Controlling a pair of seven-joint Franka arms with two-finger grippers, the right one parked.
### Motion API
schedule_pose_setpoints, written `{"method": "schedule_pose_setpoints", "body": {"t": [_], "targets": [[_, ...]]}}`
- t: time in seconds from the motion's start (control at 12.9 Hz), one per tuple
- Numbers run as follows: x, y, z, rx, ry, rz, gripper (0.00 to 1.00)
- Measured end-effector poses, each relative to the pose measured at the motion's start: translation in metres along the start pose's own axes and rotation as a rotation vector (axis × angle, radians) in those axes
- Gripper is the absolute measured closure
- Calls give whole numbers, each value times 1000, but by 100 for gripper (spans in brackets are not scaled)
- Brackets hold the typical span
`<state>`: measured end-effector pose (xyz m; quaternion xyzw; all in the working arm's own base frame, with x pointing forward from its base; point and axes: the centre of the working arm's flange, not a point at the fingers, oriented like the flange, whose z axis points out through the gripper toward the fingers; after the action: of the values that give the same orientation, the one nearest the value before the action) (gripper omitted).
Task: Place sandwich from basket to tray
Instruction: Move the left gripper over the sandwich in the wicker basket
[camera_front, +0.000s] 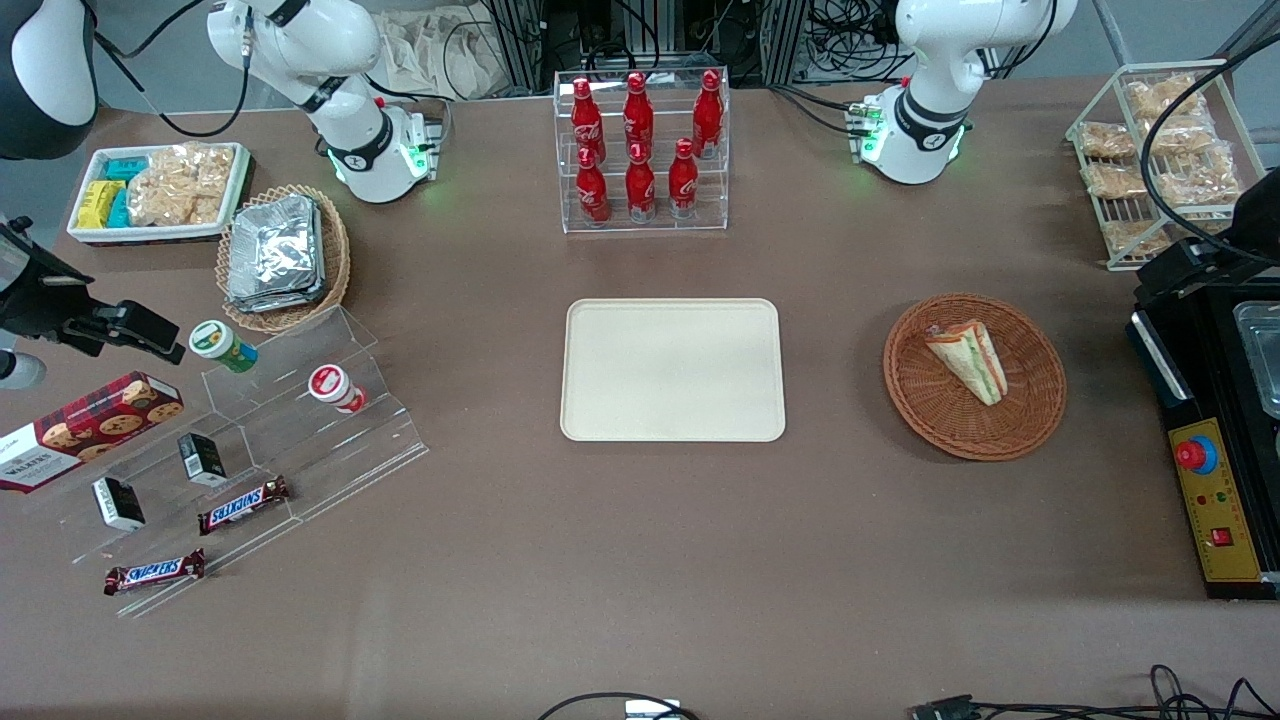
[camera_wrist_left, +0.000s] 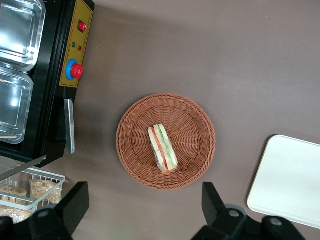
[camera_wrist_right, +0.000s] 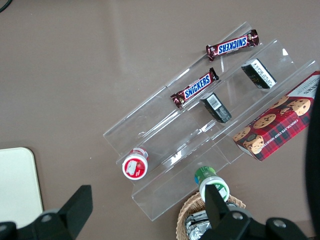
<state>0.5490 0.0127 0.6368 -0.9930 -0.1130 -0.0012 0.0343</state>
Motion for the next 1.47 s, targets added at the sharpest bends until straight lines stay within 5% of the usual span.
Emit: {"method": "schedule_pose_setpoints", "body": {"t": [0.39,0.62,1.01,1.47], "targets": [[0,5,3,-47,-23,-2,0],[1,2,6,-114,-43,-20,0],[6,3,50,-115,-61,-31,0],[-26,21,207,-107,-59,-30,0]]}}
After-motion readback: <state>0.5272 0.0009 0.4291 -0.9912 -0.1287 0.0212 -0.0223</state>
